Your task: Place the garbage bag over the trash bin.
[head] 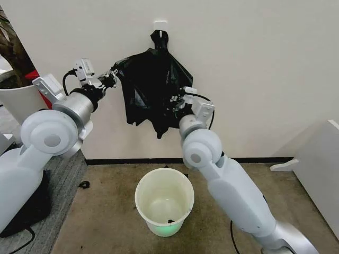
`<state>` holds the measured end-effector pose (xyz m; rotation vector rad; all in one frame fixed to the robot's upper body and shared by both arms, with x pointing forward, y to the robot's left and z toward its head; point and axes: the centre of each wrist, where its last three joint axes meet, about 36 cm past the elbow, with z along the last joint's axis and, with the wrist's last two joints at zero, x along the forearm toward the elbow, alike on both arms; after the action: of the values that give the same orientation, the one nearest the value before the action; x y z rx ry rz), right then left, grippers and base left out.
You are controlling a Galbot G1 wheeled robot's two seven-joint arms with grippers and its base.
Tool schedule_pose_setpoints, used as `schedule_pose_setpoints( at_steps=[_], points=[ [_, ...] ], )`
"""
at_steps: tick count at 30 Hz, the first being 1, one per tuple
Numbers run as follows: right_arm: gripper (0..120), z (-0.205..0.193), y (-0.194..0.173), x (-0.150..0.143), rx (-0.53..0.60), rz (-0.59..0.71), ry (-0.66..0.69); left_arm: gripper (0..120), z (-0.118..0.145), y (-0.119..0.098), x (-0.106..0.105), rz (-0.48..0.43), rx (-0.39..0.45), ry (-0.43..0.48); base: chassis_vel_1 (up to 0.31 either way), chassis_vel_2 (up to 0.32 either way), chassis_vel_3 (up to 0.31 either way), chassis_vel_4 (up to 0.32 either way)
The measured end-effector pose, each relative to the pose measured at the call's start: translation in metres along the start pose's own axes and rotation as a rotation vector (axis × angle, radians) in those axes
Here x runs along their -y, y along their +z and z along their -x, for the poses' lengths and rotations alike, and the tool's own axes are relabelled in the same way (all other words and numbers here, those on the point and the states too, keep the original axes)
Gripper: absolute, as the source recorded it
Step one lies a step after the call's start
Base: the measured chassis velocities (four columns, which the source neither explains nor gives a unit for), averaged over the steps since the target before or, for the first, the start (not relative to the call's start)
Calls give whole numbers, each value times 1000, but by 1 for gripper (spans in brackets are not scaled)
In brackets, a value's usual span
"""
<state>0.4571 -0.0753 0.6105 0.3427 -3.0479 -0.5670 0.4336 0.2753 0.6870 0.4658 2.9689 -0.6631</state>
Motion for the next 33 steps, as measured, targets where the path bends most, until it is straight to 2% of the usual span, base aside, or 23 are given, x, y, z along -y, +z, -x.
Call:
schedule_pose_setpoints(
  at_steps=[8, 12, 16, 20, 21, 28, 33],
  points=[
    [0, -4, -1, 10, 5, -8, -13, 0, -3, 4, -1, -2, -9, -4, 0, 0, 0, 0],
    [0, -9, 9, 17, -22, -7, -9, 0, -10, 13, -3, 1, -31, -14, 0, 0, 0, 0],
    [0, -30, 37, 32, -96, 9, 11, 0, -36, 38, -8, 9, -95, -43, 0, 0, 0, 0],
    [0, -45, 44, 39, -118, 20, 17, 0, -51, 45, -7, 18, -112, -42, 0, 0, 0, 0],
    [0, -56, 39, 43, -112, 22, 10, 0, -60, 44, -4, 26, -115, -35, 0, 0, 0, 0],
    [0, -92, -4, 54, -72, 57, -60, 0, -81, 34, 10, 38, -112, 9, 0, 0, 0, 0],
    [0, -131, -29, 62, -97, 63, -112, 0, -103, 38, 21, 47, -158, 55, 0, 0, 0, 0]
  ],
)
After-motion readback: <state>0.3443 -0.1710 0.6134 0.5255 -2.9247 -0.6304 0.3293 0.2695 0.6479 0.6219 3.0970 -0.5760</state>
